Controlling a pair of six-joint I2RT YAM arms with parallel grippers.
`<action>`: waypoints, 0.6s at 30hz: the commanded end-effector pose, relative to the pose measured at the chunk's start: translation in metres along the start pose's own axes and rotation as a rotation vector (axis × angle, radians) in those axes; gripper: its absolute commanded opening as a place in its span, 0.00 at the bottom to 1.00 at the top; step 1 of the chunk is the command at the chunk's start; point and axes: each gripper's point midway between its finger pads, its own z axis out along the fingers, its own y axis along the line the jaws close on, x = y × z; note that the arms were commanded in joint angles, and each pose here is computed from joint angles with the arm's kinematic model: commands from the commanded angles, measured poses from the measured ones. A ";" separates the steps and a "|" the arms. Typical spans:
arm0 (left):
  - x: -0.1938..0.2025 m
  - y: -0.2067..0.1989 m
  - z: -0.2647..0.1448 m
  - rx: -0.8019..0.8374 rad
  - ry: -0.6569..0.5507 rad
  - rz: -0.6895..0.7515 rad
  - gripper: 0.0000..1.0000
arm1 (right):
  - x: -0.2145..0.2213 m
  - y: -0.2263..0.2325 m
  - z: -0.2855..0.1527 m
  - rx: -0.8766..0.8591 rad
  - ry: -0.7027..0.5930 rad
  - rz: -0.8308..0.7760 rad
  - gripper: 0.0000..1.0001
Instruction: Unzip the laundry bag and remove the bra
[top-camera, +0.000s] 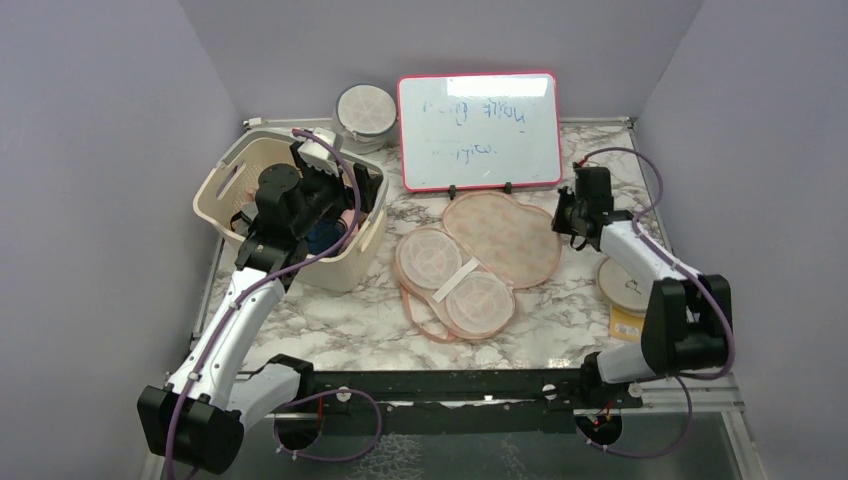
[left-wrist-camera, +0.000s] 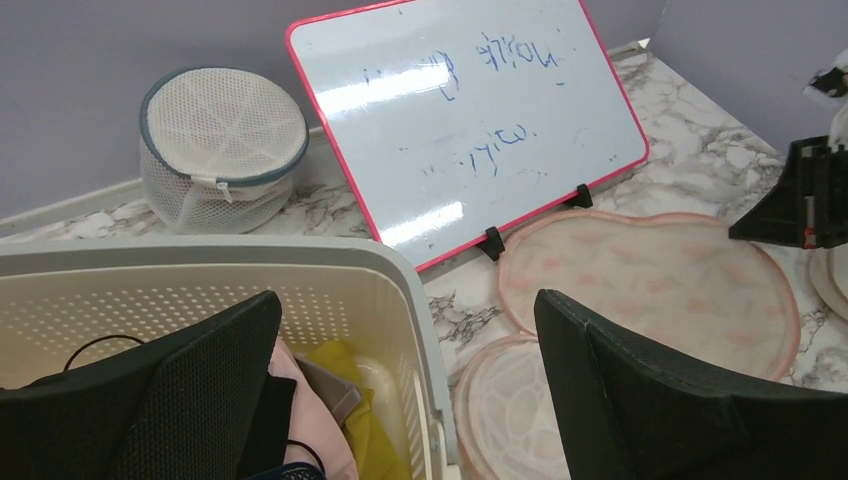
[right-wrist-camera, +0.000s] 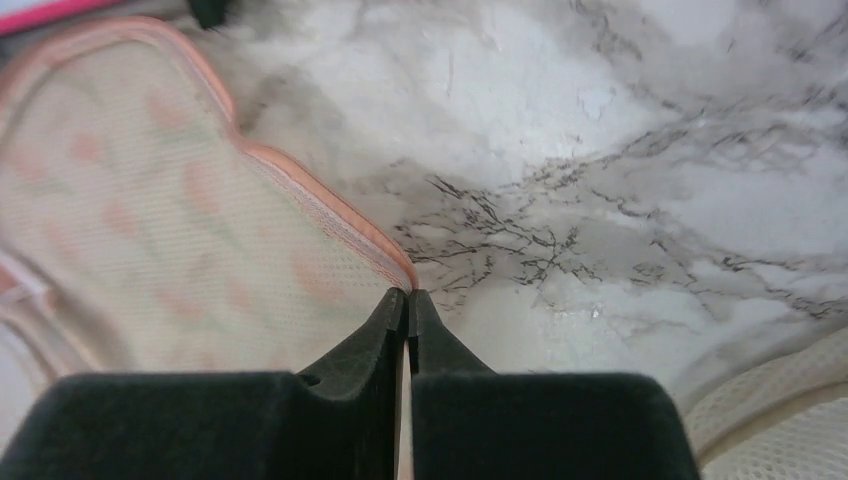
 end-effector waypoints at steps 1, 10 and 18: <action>0.004 0.002 -0.001 -0.017 0.003 0.009 0.93 | -0.035 0.019 -0.041 -0.085 -0.141 -0.043 0.01; 0.006 0.007 0.000 -0.042 0.009 0.012 0.93 | -0.051 0.077 -0.109 -0.369 -0.280 -0.169 0.01; 0.014 0.010 0.003 -0.049 0.028 0.007 0.93 | -0.012 0.144 -0.141 -0.702 -0.190 -0.284 0.01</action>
